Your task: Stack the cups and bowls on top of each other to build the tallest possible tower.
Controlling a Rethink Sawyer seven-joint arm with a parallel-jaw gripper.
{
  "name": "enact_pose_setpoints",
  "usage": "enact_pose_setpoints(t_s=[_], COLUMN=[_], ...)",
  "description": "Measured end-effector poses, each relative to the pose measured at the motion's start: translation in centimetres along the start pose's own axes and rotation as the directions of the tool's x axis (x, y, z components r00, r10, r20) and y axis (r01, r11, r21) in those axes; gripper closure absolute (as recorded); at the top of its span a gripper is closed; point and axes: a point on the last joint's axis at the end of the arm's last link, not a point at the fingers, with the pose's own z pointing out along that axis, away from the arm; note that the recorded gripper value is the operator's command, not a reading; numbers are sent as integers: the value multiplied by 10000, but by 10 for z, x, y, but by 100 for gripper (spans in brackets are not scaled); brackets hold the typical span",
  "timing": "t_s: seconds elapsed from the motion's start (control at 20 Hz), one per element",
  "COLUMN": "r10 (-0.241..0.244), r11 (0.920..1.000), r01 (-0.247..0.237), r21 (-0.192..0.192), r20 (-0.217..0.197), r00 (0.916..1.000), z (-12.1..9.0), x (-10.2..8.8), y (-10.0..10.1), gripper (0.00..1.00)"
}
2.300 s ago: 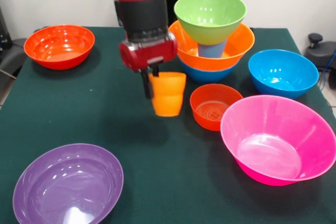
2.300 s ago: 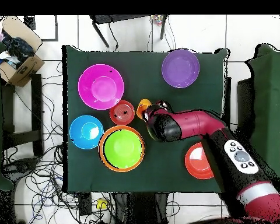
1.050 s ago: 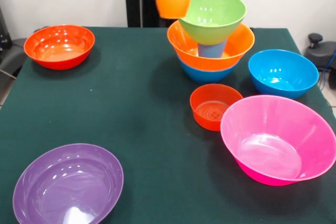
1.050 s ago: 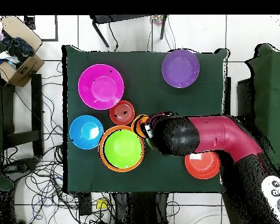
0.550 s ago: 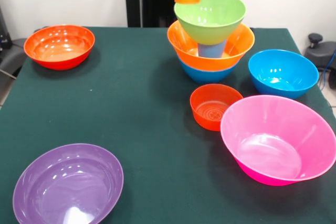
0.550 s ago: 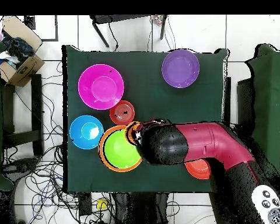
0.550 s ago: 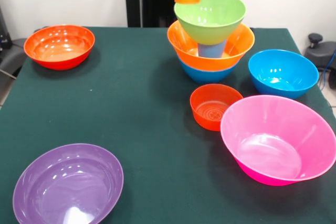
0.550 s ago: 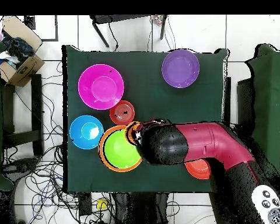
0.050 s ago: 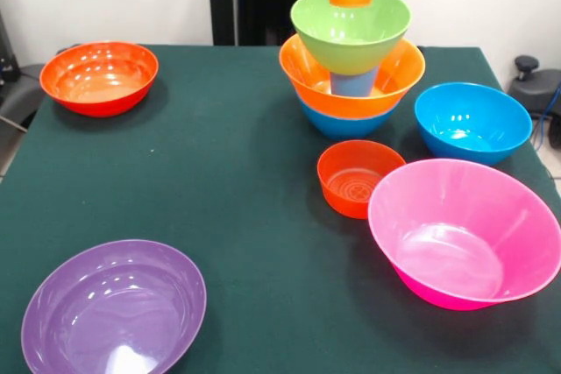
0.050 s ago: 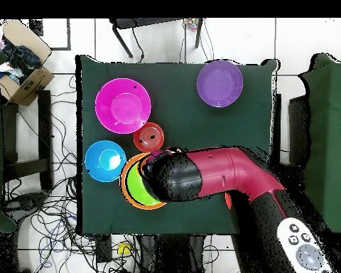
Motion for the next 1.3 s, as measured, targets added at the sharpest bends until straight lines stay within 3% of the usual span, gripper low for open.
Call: enact_pose_setpoints(t_s=[0.35,1.05,1.3], r10=[-281,-320,-301], r11=[9996,9995,9995], r01=[279,325,304], r21=[-36,-1,-18], r20=[-555,-1794,-2037], r00=[9981,9833,9786], z=[22,70,75], x=[12,64,72], y=[16,7,14], gripper=[100,100,100])
